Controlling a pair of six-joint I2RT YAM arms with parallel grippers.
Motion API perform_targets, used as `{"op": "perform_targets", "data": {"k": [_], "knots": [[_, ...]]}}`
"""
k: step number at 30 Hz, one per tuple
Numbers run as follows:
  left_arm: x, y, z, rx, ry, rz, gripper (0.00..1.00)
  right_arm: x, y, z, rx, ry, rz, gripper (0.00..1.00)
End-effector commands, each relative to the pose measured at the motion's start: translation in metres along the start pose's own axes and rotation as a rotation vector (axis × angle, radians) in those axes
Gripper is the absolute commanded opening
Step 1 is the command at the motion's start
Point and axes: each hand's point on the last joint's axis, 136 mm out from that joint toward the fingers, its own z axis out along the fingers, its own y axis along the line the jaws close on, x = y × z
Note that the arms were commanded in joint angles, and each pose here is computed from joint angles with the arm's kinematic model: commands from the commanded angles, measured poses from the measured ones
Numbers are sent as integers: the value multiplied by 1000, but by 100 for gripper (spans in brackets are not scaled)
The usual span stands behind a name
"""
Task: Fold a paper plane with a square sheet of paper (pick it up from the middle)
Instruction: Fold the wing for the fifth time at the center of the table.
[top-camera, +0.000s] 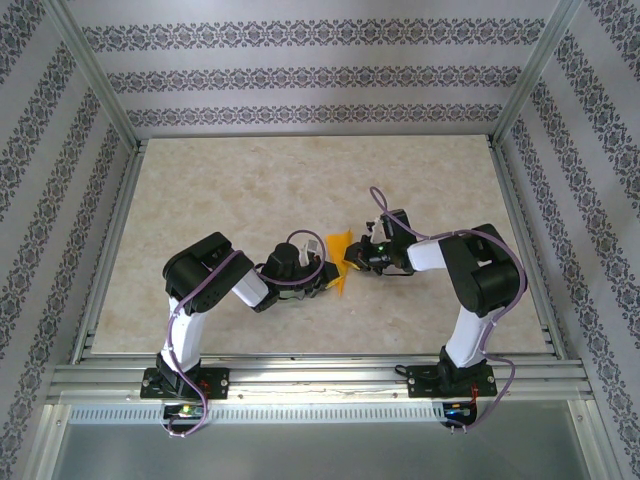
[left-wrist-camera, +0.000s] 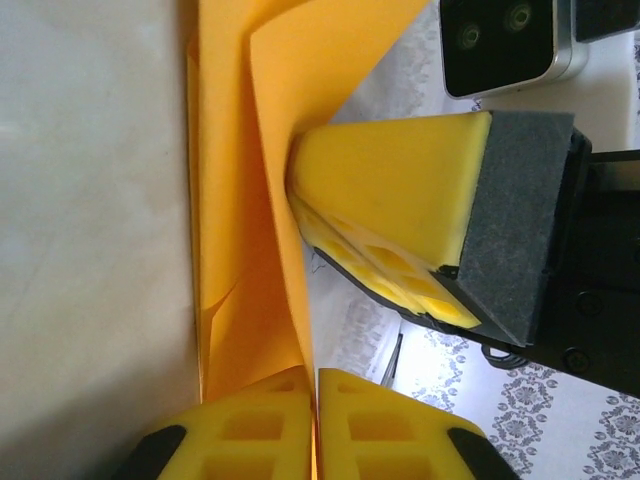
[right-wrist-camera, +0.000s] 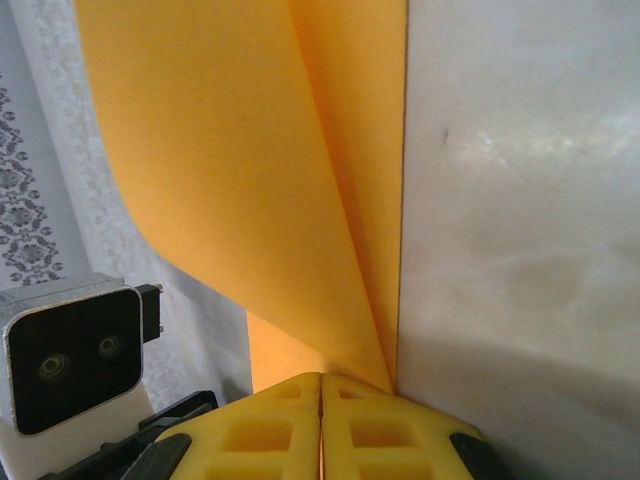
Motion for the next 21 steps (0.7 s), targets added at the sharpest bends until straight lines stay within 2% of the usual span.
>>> {"op": "perform_targets", "data": {"k": [1,8,12,18,21], "knots": [[10,46,-13,-159,18,-52,16,3,-15,7,69,8,6,8],[25,49,-19,-292,87,26,20,5,-13,9,78,12,6,8],[29,46,-15,-310,126,48,20,5,-12,8,78,12,5,8],[34,47,-13,-328,160,50,8,5,-12,7,85,10,5,8],[37,49,-15,-357,176,66,6,6,-13,8,88,11,7,8]]}}
